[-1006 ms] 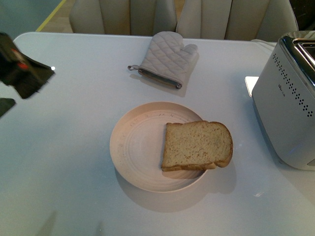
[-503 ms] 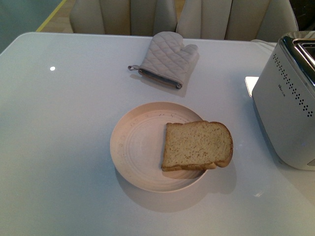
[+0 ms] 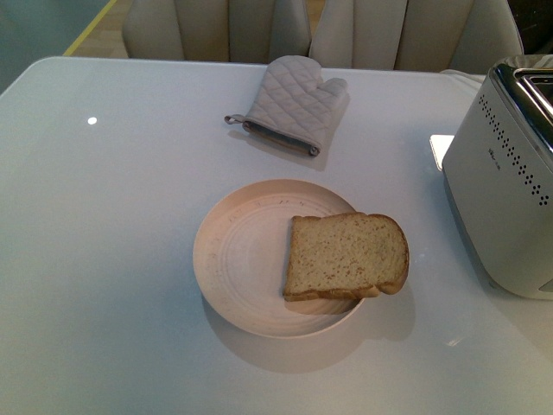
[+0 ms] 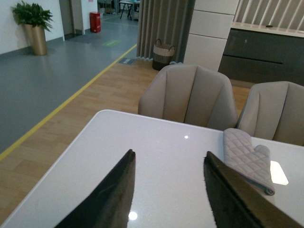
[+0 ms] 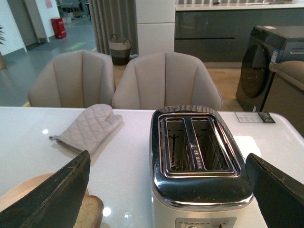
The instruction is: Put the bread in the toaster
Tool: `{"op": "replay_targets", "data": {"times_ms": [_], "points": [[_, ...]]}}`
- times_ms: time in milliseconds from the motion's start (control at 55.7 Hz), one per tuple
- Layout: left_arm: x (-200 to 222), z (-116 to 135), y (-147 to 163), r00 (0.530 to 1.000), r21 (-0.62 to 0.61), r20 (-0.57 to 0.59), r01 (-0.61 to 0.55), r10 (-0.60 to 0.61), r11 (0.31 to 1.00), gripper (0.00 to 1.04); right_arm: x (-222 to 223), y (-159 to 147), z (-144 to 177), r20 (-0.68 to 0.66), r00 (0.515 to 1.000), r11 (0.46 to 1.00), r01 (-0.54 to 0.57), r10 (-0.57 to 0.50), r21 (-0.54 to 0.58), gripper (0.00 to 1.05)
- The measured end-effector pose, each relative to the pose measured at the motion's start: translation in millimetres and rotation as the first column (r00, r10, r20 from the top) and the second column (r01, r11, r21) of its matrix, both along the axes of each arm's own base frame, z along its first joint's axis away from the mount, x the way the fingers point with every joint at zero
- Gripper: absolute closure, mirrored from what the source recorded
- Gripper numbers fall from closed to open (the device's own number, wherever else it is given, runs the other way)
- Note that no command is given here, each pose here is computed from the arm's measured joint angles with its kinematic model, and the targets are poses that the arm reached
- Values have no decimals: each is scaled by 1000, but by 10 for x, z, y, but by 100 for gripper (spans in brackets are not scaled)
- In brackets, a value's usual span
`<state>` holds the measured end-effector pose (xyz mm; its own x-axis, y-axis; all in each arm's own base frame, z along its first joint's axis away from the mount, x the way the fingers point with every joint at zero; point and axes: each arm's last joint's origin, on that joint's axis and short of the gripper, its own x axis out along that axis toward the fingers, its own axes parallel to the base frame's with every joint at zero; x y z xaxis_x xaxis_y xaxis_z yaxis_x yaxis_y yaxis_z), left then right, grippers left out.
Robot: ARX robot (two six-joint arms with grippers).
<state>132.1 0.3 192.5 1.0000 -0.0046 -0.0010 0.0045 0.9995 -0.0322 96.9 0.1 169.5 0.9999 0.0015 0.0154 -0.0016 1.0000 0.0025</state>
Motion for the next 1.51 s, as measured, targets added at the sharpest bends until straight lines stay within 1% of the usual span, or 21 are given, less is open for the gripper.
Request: {"op": "replay_targets", "data": {"times_ms": [36,90,126,485,557,916,970,1060,1329,1347,1383,1437,1473,1509], "points": [[-11,-11,1,1000,5,0,-6,6,1000,88,0,0,0,0,1000,1000,1,-1,0,9],[-34,-39,2,1000,10,0,-9,9,1000,99,0,0,0,0,1000,1000,0,0,0,9],[-45,-53,1,1000,10,-1,-8,8,1000,102,0,0,0,0,1000,1000,0,0,0,9],[-156,-152,0,1000,19,1,-8,8,1000,102,0,0,0,0,1000,1000,0,0,0,9],[-178,-226,0,1000,20,6,-7,7,1000,102,0,0,0,0,1000,1000,0,0,0,9],[-249,-226,0,1000,21,13,-7,7,1000,102,0,0,0,0,1000,1000,0,0,0,9],[-302,-267,-1,1000,21,-21,-6,6,1000,102,0,0,0,0,1000,1000,0,0,0,9],[-343,-252,-1,1000,21,6,-7,7,1000,102,0,0,0,0,1000,1000,0,0,0,9],[-347,-251,-1,1000,21,8,-7,7,1000,102,0,0,0,0,1000,1000,0,0,0,9],[-347,-251,-1,1000,21,8,-7,7,1000,101,0,0,0,0,1000,1000,0,0,0,9],[-347,-251,-1,1000,21,8,-7,7,1000,97,0,0,0,0,1000,1000,0,0,0,9],[-347,-251,-1,1000,21,8,-7,7,1000,84,0,0,0,0,1000,1000,0,0,0,9],[-347,-251,-1,1000,21,8,-7,7,1000,73,0,0,0,0,1000,1000,0,0,0,9],[-347,-251,-1,1000,21,8,-7,7,1000,68,0,0,0,0,1000,1000,0,0,0,9]]}}
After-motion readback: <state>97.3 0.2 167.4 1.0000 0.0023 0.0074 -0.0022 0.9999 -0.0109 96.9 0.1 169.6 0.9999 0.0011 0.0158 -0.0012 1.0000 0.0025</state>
